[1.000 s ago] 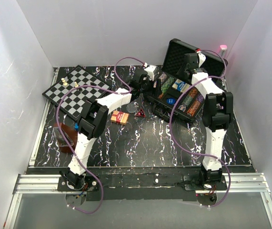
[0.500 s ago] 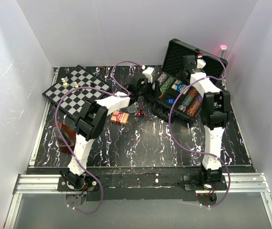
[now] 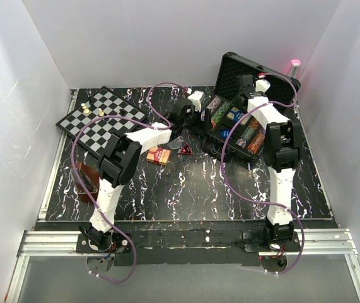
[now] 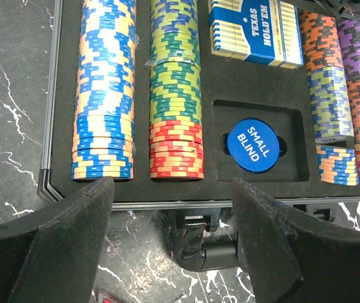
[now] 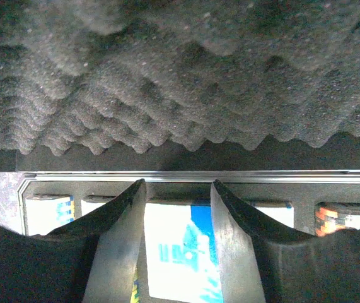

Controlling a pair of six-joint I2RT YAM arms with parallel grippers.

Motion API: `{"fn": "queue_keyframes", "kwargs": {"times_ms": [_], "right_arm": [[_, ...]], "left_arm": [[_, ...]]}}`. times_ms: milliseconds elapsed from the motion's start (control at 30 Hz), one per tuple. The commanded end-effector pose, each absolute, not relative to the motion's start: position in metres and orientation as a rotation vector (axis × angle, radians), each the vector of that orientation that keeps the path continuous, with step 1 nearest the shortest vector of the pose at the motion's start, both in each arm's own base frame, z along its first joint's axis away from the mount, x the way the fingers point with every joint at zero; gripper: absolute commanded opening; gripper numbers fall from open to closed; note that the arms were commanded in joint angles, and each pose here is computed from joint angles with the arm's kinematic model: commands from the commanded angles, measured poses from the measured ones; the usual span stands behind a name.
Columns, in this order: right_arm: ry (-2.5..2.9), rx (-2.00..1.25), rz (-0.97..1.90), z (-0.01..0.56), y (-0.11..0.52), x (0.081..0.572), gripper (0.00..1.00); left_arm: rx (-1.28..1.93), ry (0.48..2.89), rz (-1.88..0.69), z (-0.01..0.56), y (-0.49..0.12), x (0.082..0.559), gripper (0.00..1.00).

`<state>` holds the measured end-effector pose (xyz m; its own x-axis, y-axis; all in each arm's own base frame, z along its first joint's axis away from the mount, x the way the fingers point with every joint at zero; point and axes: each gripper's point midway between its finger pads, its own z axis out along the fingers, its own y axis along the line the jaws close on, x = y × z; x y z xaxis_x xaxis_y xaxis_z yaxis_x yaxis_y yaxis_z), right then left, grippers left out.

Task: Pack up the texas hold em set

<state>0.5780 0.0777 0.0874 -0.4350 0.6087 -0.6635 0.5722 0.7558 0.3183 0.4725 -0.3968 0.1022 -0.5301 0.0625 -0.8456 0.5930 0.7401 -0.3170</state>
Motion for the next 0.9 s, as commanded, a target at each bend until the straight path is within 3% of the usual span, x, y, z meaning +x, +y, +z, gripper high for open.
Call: {"fn": "queue_keyframes", "kwargs": {"times_ms": [0, 233, 500, 867], "right_arm": [[2.219, 0.782, -0.031, 0.084, 0.082, 0.556, 0.55], [2.181, 0.678, -0.068, 0.113, 0.078, 0.555, 0.69], [2.14, 0.551, -0.069, 0.148, 0.081, 0.556, 0.73], [2.229, 0.641, 0.028, 0.114, 0.092, 0.538, 0.62]], "left_arm": [[0.49, 1.933, -0.735, 0.166, -0.39, 0.471, 0.77], [0.481, 1.836, -0.734, 0.214, -0.386, 0.469, 0.98], [0.461, 1.804, -0.658, 0.242, -0.363, 0.46, 0.98], [0.327, 1.854, -0.599, 0.258, -0.318, 0.427, 0.98]]}}
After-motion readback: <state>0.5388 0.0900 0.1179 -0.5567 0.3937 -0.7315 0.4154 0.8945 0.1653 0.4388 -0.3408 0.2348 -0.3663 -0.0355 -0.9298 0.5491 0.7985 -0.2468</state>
